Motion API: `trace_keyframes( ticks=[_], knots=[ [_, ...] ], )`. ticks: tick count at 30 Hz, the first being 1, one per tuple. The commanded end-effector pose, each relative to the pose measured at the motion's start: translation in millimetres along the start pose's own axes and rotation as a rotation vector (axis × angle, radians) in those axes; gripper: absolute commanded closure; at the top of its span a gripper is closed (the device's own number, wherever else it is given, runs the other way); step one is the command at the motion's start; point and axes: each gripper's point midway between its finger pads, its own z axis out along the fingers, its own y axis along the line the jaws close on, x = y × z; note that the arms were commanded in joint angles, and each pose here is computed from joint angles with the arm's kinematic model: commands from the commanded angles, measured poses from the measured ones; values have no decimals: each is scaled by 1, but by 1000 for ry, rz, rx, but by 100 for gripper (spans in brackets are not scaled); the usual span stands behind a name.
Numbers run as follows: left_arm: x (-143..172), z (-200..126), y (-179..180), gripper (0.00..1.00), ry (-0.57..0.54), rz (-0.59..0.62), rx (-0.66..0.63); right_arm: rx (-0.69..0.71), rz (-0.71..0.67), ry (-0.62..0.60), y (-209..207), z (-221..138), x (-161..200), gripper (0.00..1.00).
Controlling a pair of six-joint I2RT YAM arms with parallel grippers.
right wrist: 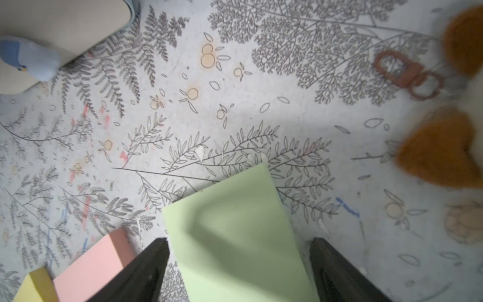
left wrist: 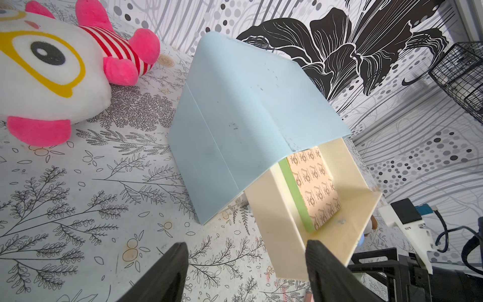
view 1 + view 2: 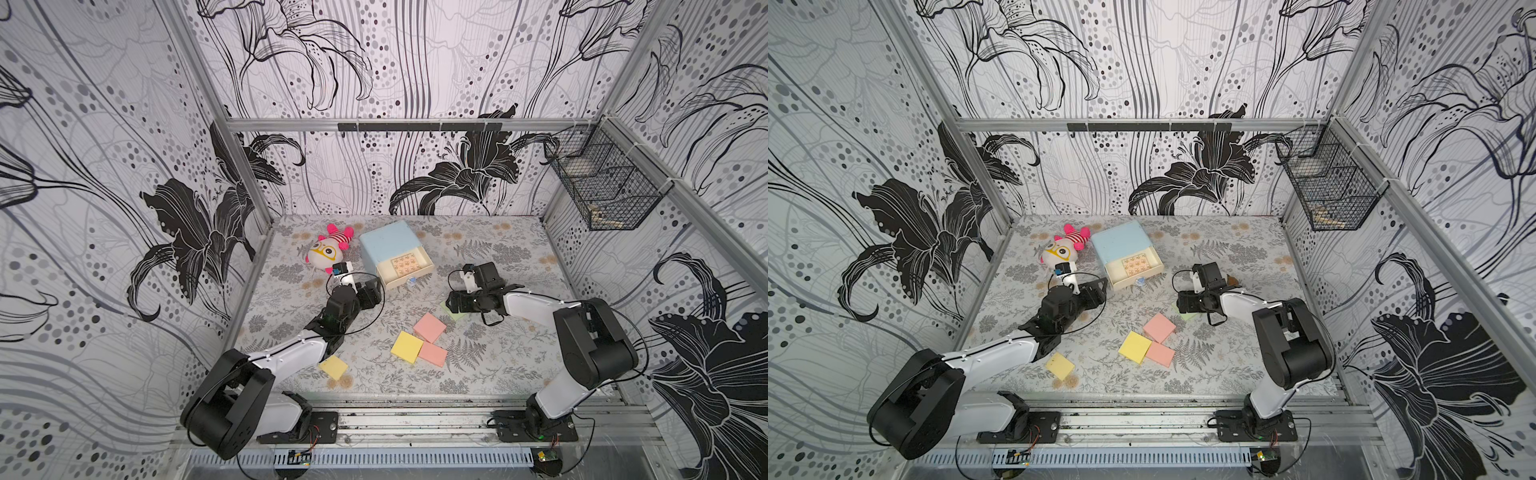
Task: Please put the sticky notes in the drawer by color
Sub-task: Move the sticky notes to the center of the board, then pick up the sticky notes from the center of the board.
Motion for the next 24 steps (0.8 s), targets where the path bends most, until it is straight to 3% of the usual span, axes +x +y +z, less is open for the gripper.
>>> trace_keyframes(
  ticks=[1,7,10,14,24],
  knots=[
    [-17,-1,-9,24,-48,15,16,-42,18,61,6,-4,25,14],
    [-18,2,-12,24,-50,13,24,17,2,35,4,-22,20,16],
    [-18,3,-13,24,-50,14,25,91,-53,19,5,-25,8,9],
    [-20,2,-13,24,-58,14,26,150,-128,-2,11,-19,-9,1],
    [-20,-5,-5,24,-66,21,-8,185,-215,4,20,15,-30,1]
  ],
)
